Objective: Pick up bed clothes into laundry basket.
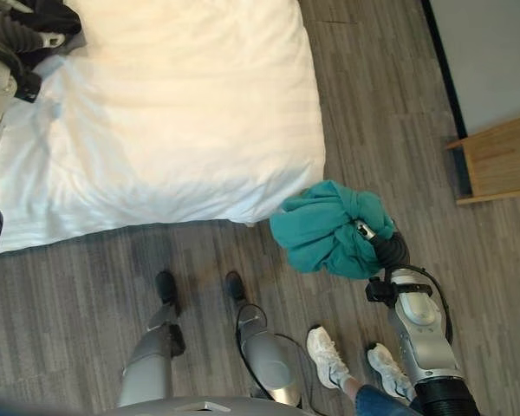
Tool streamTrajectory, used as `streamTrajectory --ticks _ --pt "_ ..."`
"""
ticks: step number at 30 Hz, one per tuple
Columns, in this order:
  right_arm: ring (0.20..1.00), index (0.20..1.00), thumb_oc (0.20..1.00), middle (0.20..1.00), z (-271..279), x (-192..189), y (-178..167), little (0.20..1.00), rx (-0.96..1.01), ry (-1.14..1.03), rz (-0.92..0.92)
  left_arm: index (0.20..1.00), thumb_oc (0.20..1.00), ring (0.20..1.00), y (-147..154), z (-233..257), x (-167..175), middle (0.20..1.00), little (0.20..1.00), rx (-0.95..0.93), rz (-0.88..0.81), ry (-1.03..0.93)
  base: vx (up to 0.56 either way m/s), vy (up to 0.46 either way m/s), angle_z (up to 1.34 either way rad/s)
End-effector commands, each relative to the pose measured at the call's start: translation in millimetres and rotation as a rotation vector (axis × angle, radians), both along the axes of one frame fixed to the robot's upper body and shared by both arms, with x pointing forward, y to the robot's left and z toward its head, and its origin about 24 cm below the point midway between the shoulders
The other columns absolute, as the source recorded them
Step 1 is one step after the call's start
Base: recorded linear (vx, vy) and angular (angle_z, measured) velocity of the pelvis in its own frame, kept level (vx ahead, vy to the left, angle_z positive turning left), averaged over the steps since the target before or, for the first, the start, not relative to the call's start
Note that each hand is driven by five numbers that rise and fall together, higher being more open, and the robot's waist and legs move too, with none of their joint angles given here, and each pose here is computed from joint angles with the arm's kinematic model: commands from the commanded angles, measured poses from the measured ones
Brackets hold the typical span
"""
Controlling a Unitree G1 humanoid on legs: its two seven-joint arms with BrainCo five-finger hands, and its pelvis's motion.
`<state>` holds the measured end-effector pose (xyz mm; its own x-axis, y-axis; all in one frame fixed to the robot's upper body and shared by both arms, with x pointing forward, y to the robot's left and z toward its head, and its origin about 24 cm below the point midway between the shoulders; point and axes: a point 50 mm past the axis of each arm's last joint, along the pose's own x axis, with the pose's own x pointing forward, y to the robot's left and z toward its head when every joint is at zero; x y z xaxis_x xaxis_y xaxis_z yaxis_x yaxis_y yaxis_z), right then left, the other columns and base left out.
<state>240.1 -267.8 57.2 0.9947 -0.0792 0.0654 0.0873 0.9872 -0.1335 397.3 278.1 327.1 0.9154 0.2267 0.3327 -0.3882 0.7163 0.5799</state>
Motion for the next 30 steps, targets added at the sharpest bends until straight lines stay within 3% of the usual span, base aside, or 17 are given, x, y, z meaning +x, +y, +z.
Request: streamTrajectory --ticks 1,5,6,9,11,14,18,22,23,24,26,30 --pt "0.200 0.200 0.200 0.200 40.9 5.7 -24.0 0.200 -0.024 -0.176 -0.071 0.200 0.200 0.200 -32.4 37.6 -5.7 0.200 0.200 -0.190 -0.256 -0.231 0.00 0.000 0.00" --pt "0.200 0.200 0.200 0.200 48.6 9.7 -33.3 0.200 -0.039 -0.193 -0.113 0.200 0.200 0.200 -79.3 24.4 -7.4 0.200 0.200 -0.332 -0.537 -0.287 0.00 0.000 0.00" --pt "0.200 0.200 0.200 0.200 50.1 10.1 -39.4 0.200 -0.060 -0.186 -0.141 0.200 0.200 0.200 -98.1 16.0 -9.8 0.200 0.200 -0.252 -0.609 -0.254 0.00 0.000 0.00" --pt "0.200 0.200 0.200 0.200 56.2 12.8 -44.2 0.200 -0.094 -0.188 -0.148 0.200 0.200 0.200 -115.7 6.0 -10.6 0.200 0.200 -0.261 -0.704 -0.215 -0.04 -0.001 0.07" --pt "0.200 0.200 0.200 0.200 53.9 11.5 -46.4 0.200 -0.089 -0.178 -0.165 0.200 0.200 0.200 -126.2 2.4 -17.9 0.200 0.200 -0.352 -0.804 -0.235 -0.01 -0.059 0.02" --pt "0.200 0.200 0.200 0.200 50.6 11.6 -45.3 0.200 -0.084 -0.166 -0.173 0.200 0.200 0.200 -167.2 -23.8 -27.9 0.200 0.200 -0.477 -0.981 -0.197 0.02 -0.059 0.00" --pt "0.200 0.200 0.200 0.200 52.8 14.2 -49.2 0.200 -0.112 -0.159 -0.191 0.200 0.200 0.200 -190.6 -33.9 -32.4 0.200 0.200 -0.423 -1.036 -0.161 0.00 -0.030 0.06" --pt "0.200 0.200 0.200 0.200 52.5 11.9 -52.5 0.200 -0.147 -0.134 -0.181 0.200 0.200 0.200 -176.7 -33.7 -23.5 0.200 0.200 -0.253 -0.925 -0.140 0.00 -0.036 0.02" --pt "0.200 0.200 0.200 0.200 47.1 6.0 -55.6 0.200 -0.167 -0.100 -0.179 0.476 0.476 0.476 -153.7 -22.0 -13.5 0.476 0.476 0.023 -0.717 -0.160 0.01 -0.034 0.01" --pt "0.200 0.200 0.200 0.200 40.0 -0.6 -56.2 0.200 -0.186 -0.064 -0.164 1.000 1.000 1.000 -125.0 -6.1 -2.6 1.000 1.000 0.383 -0.433 -0.152 -0.01 -0.036 -0.03" --pt "0.200 0.200 0.200 0.200 44.1 3.8 -47.6 0.200 -0.159 -0.097 -0.115 1.000 1.000 1.000 -50.6 -1.3 11.0 1.000 1.000 0.582 0.026 -0.031 -0.08 0.012 -0.16" --pt "0.200 0.200 0.200 0.200 56.5 6.1 -41.4 0.200 -0.148 -0.162 -0.071 1.000 1.000 1.000 7.5 30.2 -9.3 1.000 1.000 0.733 0.313 0.007 -0.10 0.006 -0.29"
